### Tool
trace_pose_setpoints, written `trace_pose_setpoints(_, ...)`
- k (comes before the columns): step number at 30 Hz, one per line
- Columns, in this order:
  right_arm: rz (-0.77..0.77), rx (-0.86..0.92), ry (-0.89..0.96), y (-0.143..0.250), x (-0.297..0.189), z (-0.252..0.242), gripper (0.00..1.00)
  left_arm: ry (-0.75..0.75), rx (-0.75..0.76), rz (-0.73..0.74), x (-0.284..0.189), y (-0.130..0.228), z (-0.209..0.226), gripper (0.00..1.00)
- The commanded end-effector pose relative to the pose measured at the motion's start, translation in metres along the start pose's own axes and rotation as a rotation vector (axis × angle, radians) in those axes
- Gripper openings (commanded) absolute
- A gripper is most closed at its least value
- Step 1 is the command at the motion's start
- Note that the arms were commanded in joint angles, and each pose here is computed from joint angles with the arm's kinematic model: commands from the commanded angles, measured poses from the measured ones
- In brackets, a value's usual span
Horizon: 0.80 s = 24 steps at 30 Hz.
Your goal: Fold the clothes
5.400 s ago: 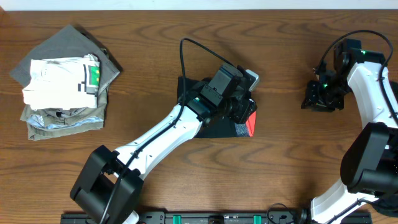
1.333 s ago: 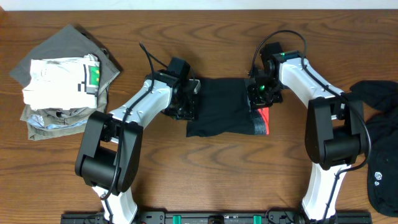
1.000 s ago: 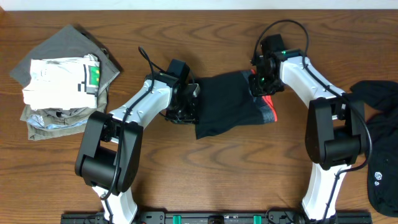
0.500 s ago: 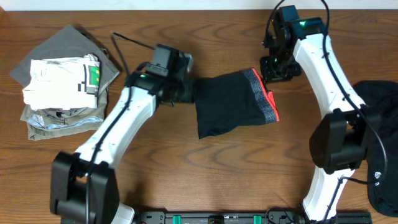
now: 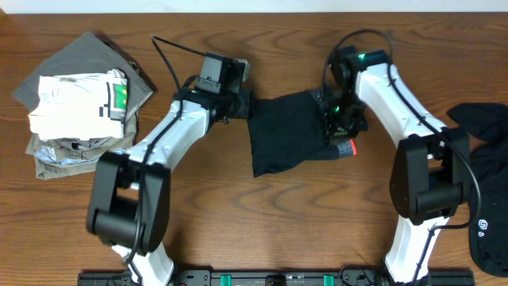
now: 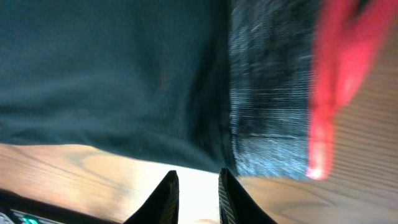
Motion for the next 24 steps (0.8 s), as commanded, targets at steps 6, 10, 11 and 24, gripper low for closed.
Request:
trace_pose_setpoints(6,0.007,0.02,-0.016,0.008,0.034,-0.001,0.21,0.022,-0.043,0.186,0.024,0.037,0.01,0.47)
trace_pose_setpoints(10,-0.062,0.006,0.004,-0.005,0.04,-0.005,0.22,0.038,-0.083,0.304,0.021,0.06,0.008,0.47)
trace_pose_setpoints(11,-0.085,0.01,0.024,-0.009,0.041,-0.008,0.24,0.027,-0.093,0.334,0.019,0.067,0.009,0.47)
trace_pose_setpoints(24,-0.35,-0.044,0.224,-0.063,0.026,-0.033,0.4,-0.042,-0.139,0.542,0.005,0.111,0.007,0.31)
Point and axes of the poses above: each gripper's point midway between its finger pads, its own x axis out along the fingers, its own z axis along the line the jaws close on, y = z × x, the point moved 4 cm from there along -x, back along the fingers, and after that the axes turned 9 degrees about -x, right-handed, at the moved point
